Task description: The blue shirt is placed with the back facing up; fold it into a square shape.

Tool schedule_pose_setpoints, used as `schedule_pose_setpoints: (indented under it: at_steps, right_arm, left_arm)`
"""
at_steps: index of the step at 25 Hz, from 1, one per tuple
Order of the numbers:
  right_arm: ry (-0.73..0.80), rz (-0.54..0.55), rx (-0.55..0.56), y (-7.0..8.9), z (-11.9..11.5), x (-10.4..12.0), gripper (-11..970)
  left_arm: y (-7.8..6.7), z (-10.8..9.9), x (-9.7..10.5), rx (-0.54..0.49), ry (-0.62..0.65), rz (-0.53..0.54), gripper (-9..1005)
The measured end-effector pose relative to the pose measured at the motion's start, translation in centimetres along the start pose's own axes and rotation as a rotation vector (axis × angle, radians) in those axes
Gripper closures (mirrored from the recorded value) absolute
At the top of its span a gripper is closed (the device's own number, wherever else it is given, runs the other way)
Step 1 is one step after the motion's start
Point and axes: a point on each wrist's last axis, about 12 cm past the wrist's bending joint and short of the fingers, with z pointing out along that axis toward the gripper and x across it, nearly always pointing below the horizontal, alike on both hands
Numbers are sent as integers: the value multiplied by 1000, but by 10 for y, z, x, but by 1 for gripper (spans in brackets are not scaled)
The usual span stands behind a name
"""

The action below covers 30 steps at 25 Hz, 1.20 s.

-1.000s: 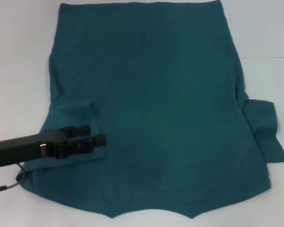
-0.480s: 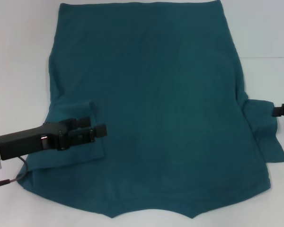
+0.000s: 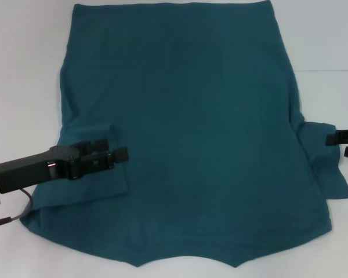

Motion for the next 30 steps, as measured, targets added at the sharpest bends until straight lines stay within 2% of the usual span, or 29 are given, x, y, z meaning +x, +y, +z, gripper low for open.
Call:
schedule_pose_setpoints:
  at_steps: [7, 14, 24, 30]
  right_arm:
    - [-19, -1, 18, -3, 4, 3, 340]
    - [-34, -21, 25, 3, 17, 4, 353]
    - [-22, -32, 19, 8, 21, 4, 370]
    - [-23, -32, 23, 7, 21, 4, 615]
  left_arm:
    - [1, 4, 0, -2, -4, -7, 79]
    - [1, 5, 1, -2, -6, -11, 80]
    - [1, 3, 2, -10, -21, -21, 81]
    - [1, 3, 2, -9, -21, -20, 81]
